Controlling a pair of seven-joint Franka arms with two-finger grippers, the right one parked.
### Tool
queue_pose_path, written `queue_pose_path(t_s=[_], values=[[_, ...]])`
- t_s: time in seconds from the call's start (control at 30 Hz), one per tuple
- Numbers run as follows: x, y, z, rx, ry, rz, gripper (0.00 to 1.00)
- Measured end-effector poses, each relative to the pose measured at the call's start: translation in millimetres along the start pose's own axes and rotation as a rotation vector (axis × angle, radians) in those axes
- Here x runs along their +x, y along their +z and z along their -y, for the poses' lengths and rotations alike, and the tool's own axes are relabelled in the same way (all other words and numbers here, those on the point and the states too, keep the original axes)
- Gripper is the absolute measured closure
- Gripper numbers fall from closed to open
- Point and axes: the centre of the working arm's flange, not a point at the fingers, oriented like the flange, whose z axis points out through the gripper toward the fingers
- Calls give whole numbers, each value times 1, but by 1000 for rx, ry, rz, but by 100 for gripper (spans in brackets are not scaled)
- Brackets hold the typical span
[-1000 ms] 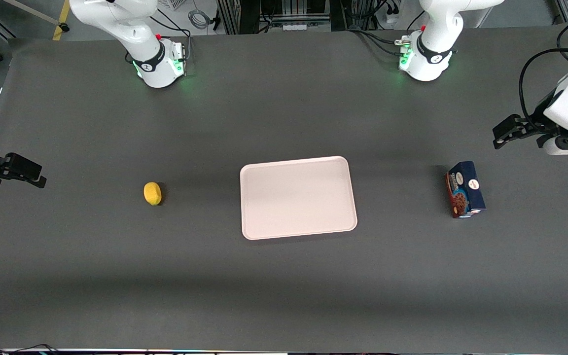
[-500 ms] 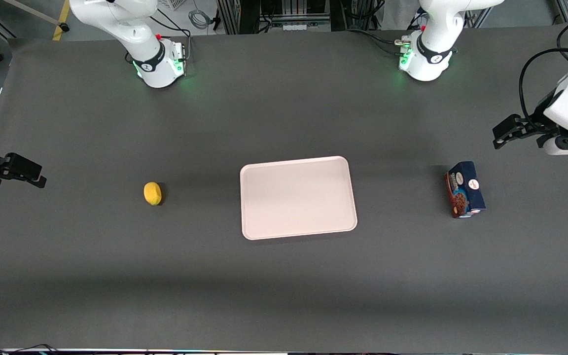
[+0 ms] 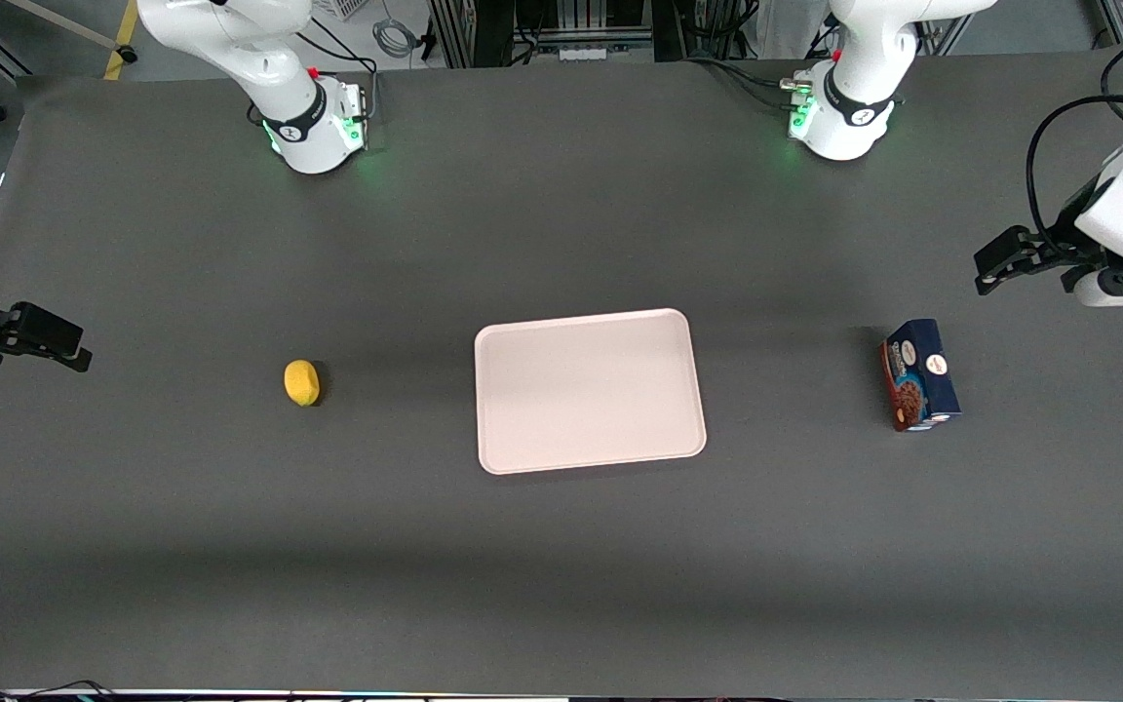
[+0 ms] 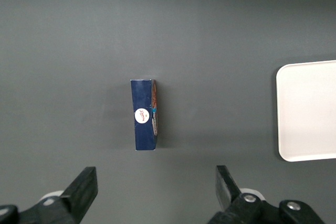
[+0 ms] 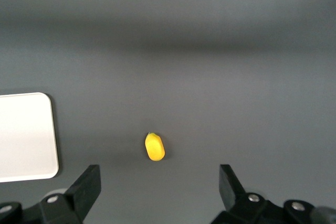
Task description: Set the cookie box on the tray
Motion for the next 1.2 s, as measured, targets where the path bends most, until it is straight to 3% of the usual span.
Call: queue_pose_path(t_s=[0.57,1.0,1.2], values=[[-1,1,1,0,-2,8,0],[6,26,4,3,-5,37,0],[12,66,6,8,2,10,0]])
